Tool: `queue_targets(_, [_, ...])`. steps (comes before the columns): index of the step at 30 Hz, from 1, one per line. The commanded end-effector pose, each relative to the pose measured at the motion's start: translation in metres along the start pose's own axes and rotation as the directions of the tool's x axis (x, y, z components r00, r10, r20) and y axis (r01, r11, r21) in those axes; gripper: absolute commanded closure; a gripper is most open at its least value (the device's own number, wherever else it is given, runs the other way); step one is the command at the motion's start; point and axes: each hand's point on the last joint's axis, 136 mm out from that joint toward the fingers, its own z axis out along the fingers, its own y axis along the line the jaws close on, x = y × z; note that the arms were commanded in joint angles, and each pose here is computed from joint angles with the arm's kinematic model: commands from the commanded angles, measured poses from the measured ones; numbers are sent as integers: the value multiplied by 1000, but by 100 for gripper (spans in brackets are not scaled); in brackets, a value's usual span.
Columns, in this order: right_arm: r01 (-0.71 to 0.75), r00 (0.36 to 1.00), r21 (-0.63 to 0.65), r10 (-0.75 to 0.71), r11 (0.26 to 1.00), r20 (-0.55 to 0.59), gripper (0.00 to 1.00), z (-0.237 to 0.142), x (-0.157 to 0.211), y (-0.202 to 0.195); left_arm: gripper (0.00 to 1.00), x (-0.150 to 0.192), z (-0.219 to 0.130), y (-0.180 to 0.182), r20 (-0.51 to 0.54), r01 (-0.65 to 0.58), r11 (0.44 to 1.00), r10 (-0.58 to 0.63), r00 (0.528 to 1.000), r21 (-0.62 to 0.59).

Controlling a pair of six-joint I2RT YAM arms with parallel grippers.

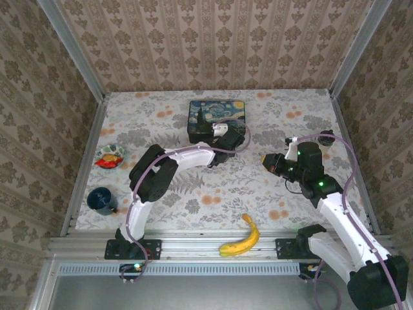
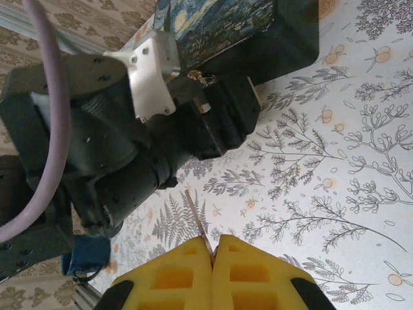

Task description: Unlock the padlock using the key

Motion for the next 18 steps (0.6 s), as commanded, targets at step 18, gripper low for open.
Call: queue_targets(18, [-1, 1000, -20, 1, 1000, 15, 100, 3, 0, -2, 25, -6, 26, 37, -115, -253, 967, 255, 960, 25])
